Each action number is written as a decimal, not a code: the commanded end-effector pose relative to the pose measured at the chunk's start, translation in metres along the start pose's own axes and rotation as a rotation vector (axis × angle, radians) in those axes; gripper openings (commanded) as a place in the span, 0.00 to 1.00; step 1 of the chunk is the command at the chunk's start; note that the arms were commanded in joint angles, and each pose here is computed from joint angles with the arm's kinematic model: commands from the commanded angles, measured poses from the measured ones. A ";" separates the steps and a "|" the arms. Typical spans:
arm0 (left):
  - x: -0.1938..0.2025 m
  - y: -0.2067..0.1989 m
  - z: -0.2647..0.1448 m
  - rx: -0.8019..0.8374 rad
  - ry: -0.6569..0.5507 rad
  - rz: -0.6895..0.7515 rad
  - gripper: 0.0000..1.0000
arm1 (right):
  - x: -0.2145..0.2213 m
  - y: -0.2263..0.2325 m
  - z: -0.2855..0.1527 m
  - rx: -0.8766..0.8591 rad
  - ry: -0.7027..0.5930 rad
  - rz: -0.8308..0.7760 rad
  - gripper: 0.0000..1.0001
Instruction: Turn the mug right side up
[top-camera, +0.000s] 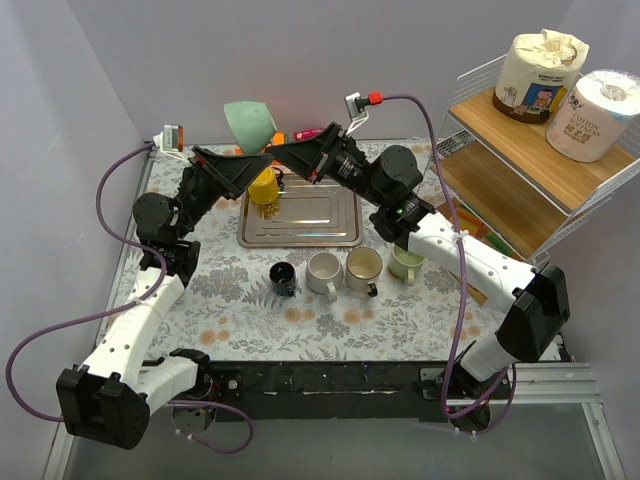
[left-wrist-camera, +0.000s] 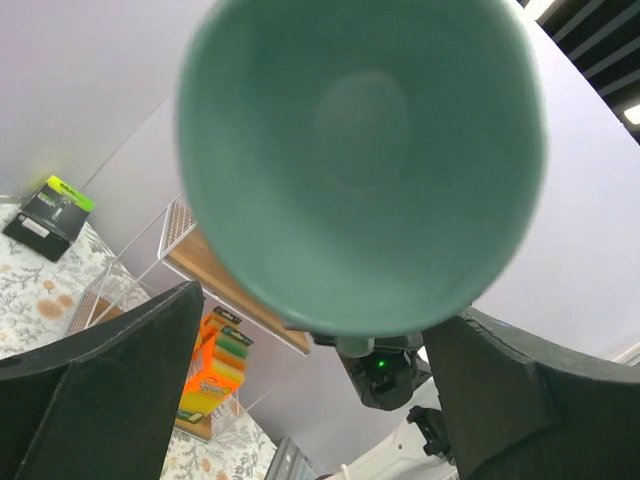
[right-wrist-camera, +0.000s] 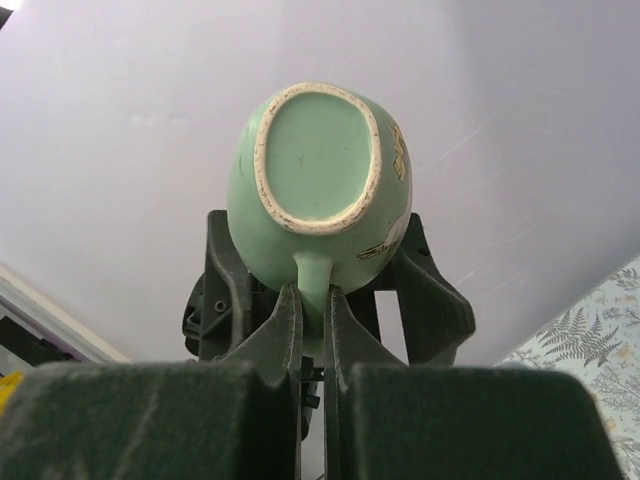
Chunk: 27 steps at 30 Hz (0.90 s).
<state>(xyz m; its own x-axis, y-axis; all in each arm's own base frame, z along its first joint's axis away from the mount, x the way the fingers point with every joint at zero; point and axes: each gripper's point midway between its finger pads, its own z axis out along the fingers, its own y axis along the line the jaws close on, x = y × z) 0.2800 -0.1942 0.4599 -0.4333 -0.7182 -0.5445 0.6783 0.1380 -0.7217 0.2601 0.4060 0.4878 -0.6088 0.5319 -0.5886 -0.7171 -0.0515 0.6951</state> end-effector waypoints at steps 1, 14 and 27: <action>-0.007 -0.024 -0.003 0.074 -0.046 0.017 0.84 | -0.036 0.038 -0.001 -0.080 -0.176 -0.064 0.01; -0.011 -0.002 -0.008 -0.064 -0.088 0.002 0.51 | -0.022 0.018 0.003 -0.046 -0.193 -0.123 0.01; -0.006 -0.001 -0.006 -0.050 -0.051 0.008 0.38 | -0.017 0.014 0.002 -0.036 -0.180 -0.107 0.01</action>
<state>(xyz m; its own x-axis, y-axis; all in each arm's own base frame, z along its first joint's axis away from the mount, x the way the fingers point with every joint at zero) 0.2849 -0.1849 0.4552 -0.4097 -0.7600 -0.5045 0.6183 0.1752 -0.7661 0.2716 0.4123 0.4704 -0.5204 0.6060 -0.6016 -0.7321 0.0460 0.6796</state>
